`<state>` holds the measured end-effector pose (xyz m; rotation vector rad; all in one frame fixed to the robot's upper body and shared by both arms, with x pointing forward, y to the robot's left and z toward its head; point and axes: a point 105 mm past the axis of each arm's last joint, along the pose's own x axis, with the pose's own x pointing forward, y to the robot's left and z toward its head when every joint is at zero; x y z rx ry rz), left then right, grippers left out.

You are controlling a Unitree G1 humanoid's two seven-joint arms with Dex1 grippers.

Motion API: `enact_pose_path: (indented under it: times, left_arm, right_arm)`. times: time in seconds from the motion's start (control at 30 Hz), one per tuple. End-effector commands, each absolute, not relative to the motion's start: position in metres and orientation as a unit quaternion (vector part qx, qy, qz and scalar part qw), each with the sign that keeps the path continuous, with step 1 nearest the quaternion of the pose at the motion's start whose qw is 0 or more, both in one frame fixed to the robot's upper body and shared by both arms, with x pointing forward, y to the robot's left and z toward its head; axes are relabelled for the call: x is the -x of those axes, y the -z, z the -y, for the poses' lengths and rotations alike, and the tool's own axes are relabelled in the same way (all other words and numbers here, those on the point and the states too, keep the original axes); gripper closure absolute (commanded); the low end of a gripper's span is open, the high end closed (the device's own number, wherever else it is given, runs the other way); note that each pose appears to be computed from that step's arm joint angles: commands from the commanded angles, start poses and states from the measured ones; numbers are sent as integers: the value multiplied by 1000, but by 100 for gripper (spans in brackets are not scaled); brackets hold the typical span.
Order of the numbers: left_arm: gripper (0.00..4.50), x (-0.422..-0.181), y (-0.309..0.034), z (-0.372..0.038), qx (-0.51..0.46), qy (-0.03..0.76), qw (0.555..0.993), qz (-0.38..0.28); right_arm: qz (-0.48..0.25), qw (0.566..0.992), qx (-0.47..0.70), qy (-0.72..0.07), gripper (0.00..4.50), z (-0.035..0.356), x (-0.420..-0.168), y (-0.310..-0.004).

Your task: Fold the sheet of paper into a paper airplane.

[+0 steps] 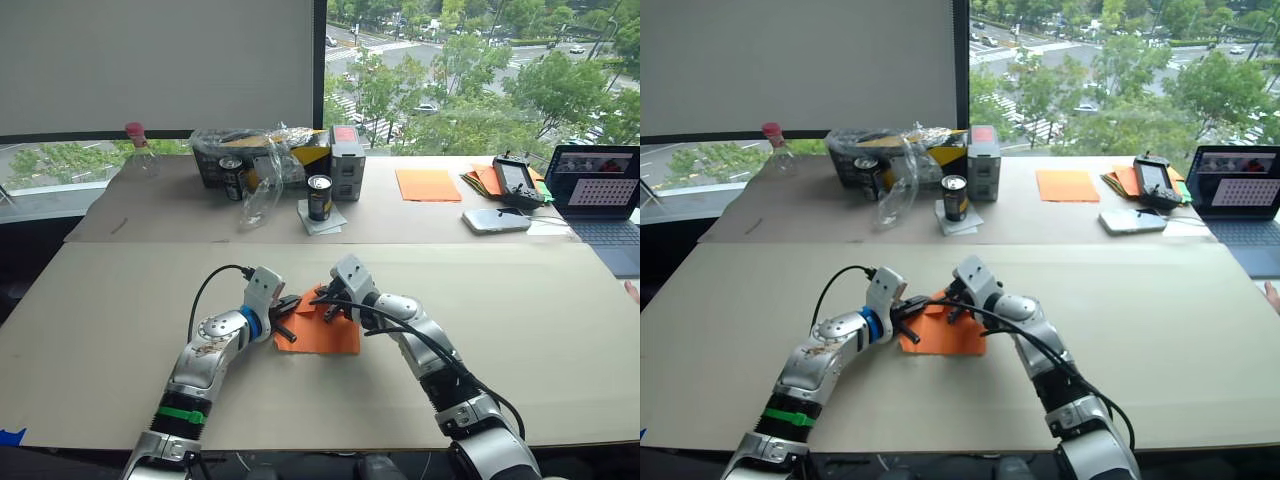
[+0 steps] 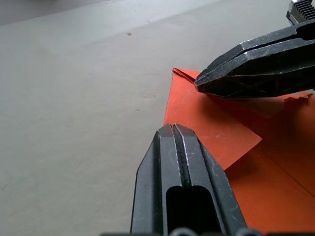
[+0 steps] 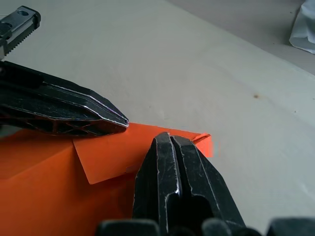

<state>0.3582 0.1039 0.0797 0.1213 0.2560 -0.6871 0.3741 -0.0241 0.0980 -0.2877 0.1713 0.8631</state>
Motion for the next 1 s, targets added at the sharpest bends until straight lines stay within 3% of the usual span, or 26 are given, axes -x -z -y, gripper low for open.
enact_pose_path:
  times: [0.03,0.17,0.63,0.83,1.0]
  left_arm:
    - [448,-357,-70,-101,-61,339,927,-148]
    - [448,-358,-78,-103,-57,344,926,-143]
    - [448,-357,-96,-157,-96,339,924,-149]
    - [448,-358,-107,-141,-74,366,920,-115]
    - [448,-357,-109,-97,-73,436,892,-95]
  right_arm:
    - [-85,887,147,-429,450,19,-370,-96]
    - [-133,882,177,-415,450,28,-370,-75]
    - [-155,881,172,-413,450,30,-367,-67]
    - [-155,879,174,-416,450,28,-368,-67]
    - [-154,890,160,-398,450,37,-369,-71]
